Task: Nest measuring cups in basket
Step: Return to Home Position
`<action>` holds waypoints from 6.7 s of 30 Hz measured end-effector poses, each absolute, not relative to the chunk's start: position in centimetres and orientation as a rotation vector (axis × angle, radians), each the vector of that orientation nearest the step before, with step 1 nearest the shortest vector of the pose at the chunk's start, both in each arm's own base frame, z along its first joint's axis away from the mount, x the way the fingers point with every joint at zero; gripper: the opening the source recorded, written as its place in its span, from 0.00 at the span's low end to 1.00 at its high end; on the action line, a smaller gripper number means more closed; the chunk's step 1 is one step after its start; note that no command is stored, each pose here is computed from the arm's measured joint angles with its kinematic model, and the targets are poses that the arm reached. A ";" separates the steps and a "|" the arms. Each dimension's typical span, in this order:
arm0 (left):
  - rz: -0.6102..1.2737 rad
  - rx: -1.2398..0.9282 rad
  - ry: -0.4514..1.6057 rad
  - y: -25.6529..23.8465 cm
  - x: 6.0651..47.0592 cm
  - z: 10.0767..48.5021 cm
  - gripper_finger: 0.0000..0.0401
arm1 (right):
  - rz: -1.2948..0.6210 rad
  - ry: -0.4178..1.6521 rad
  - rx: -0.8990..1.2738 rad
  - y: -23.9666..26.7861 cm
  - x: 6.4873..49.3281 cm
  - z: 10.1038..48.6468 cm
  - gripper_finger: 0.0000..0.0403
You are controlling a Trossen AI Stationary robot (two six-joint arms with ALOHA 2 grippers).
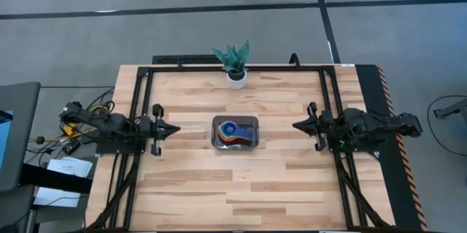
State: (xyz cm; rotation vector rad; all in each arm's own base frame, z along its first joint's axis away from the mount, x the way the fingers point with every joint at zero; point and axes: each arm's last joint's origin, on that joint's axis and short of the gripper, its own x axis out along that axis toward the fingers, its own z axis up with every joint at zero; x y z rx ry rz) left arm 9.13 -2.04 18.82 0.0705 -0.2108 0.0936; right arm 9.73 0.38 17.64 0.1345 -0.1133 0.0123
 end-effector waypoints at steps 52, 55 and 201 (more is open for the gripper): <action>0.023 -0.165 -0.036 -0.6 9.8 16.9 0.00 | 0.037 -0.012 0.105 0.2 9.8 16.6 0.16; 0.023 -0.165 -0.036 -0.6 9.8 16.9 0.00 | 0.037 -0.012 0.105 0.2 9.8 16.6 0.16; 0.022 -0.165 -0.036 -0.6 9.8 16.9 0.00 | 0.036 -0.012 0.105 0.2 9.8 16.6 0.16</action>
